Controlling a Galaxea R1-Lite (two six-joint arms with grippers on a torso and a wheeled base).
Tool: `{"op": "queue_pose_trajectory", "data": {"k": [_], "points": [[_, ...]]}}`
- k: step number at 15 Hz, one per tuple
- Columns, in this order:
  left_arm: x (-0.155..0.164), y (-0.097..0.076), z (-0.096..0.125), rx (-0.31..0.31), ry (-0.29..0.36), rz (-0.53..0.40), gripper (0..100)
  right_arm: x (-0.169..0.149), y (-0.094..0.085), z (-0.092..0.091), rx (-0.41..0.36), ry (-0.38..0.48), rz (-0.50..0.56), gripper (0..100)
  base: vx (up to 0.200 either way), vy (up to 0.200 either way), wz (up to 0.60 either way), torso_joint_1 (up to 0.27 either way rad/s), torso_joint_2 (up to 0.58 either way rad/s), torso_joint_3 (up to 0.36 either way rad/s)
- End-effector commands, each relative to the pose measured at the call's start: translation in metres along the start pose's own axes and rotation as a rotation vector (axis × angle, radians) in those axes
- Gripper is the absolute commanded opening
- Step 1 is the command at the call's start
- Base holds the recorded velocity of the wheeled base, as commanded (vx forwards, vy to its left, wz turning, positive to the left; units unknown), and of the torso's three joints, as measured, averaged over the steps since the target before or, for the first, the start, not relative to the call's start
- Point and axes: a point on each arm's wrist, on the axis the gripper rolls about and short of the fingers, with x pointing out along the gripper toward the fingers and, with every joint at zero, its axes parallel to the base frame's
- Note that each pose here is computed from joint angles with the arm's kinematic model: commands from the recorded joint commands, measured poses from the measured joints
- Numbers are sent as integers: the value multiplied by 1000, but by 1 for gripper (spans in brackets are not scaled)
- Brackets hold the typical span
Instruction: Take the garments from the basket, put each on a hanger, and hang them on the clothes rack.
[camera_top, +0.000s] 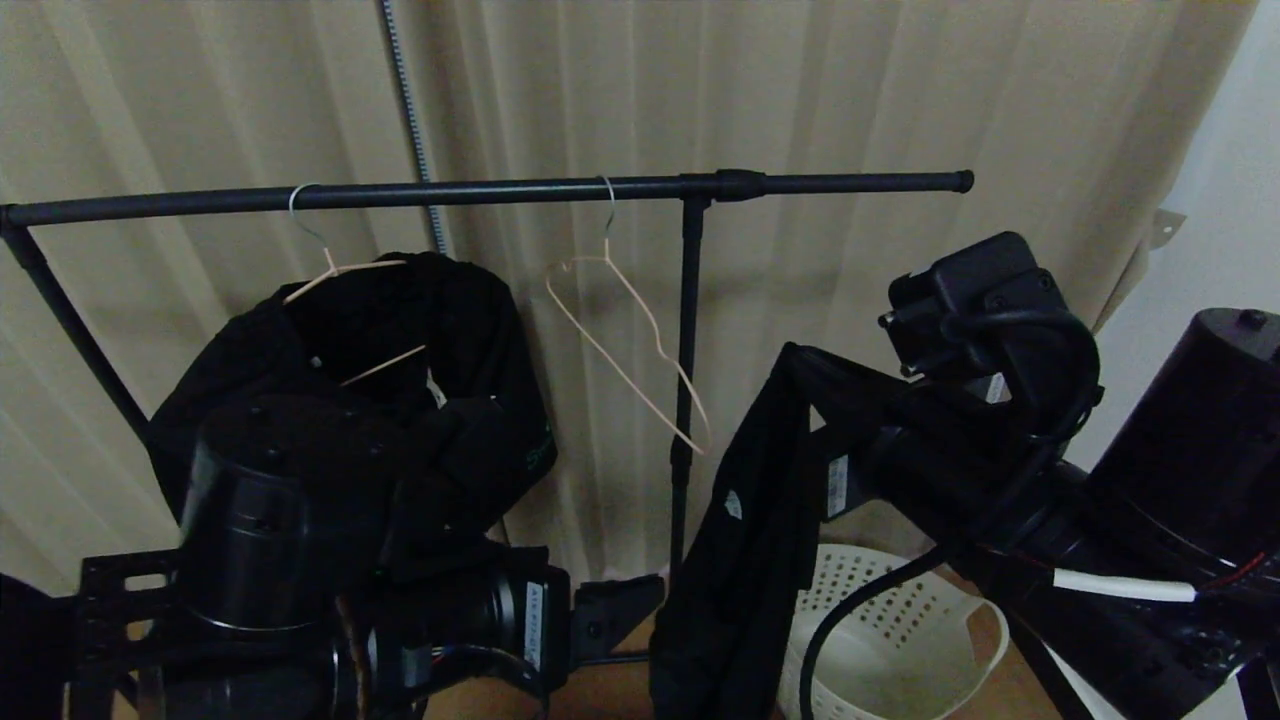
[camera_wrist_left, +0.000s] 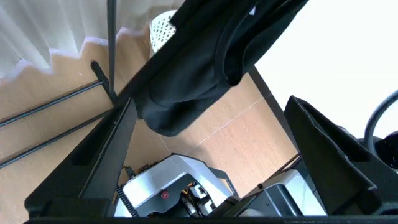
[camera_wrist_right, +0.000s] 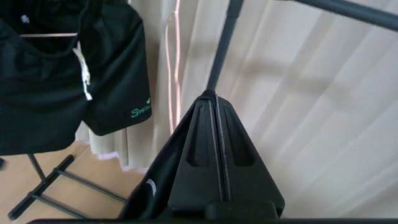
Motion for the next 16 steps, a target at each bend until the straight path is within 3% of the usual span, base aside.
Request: {"op": "queue_pose_trajectory", "data": {"k": [1,7,11,16], "points": [[32,-6,-2,-3,61,10,100,1,11,-1,-5,2,30,0,0,0,0,0,0,0],[61,-6,-1,-3,93,44,100,-5,14,3,4,-17,52,0,0,0,0,0,0,0],[82,8,-5,-18,116,122,100,-9,13,6,12,-29,54,0,0,0,0,0,0,0],[90,18,-12,-28,152,158,100,-15,7,14,30,-55,49,0,0,0,0,0,0,0]]}}
